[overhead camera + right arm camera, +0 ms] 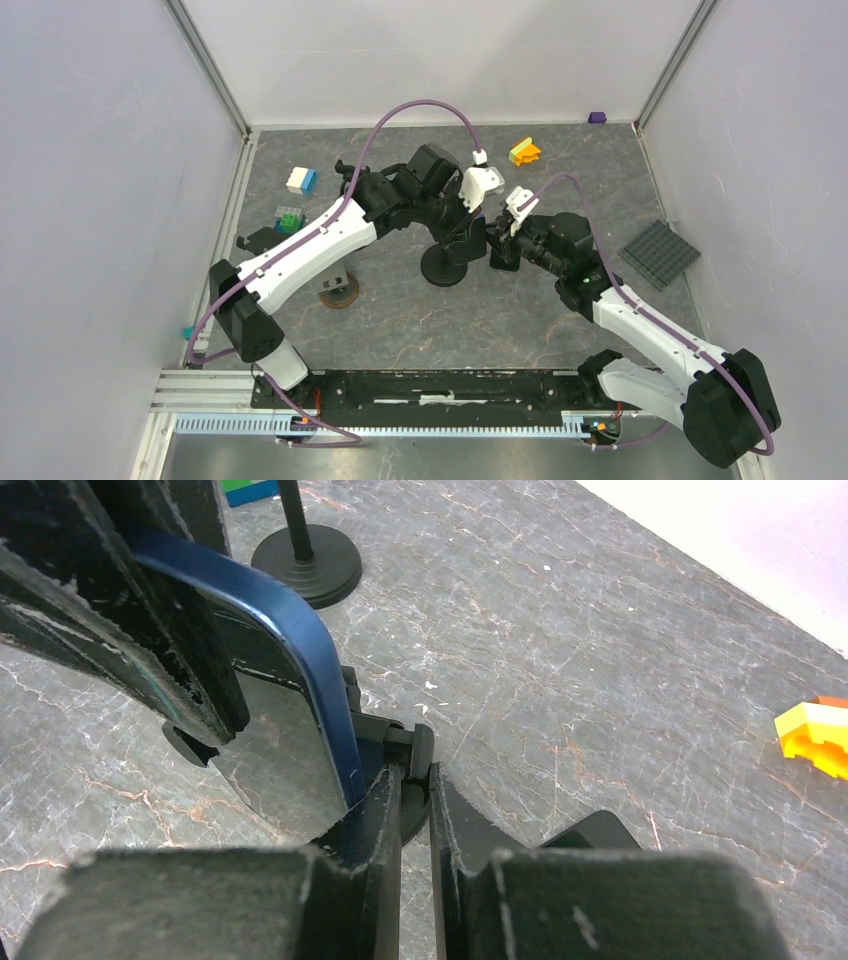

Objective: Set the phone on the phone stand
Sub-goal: Install the phone on the phone stand.

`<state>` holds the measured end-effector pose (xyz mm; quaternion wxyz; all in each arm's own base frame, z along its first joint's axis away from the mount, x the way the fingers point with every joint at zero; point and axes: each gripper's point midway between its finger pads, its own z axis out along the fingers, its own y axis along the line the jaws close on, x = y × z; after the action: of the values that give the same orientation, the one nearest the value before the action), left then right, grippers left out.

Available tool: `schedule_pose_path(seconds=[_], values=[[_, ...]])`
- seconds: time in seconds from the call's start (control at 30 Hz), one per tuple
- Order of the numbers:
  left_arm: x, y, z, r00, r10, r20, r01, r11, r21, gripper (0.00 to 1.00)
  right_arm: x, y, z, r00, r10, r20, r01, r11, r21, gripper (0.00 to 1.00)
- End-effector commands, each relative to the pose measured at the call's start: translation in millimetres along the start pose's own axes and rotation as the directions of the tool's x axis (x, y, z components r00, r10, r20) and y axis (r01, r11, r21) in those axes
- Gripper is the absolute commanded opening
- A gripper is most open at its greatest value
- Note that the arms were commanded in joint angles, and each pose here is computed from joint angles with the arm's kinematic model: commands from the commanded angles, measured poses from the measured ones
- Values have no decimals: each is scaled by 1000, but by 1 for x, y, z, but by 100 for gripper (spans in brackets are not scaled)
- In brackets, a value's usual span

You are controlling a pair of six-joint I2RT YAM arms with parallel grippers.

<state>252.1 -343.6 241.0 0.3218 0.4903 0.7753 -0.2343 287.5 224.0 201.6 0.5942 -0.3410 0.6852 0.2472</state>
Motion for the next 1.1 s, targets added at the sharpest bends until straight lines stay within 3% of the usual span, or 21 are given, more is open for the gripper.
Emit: schedule_pose_path(seconds=[0.0, 0.6, 1.07], values=[[6, 74, -11, 998, -65, -21, 55, 942, -330, 2, -2, -10, -7, 1000, 0, 1, 0, 998, 67, 0], [16, 103, -10, 991, -124, -40, 97, 904, -417, 2, 3, -22, -8, 999, 33, -30, -28, 986, 163, 0], [20, 119, -9, 987, -150, -51, 112, 889, -443, 2, -3, -13, -6, 999, 41, -13, -39, 992, 118, 0]])
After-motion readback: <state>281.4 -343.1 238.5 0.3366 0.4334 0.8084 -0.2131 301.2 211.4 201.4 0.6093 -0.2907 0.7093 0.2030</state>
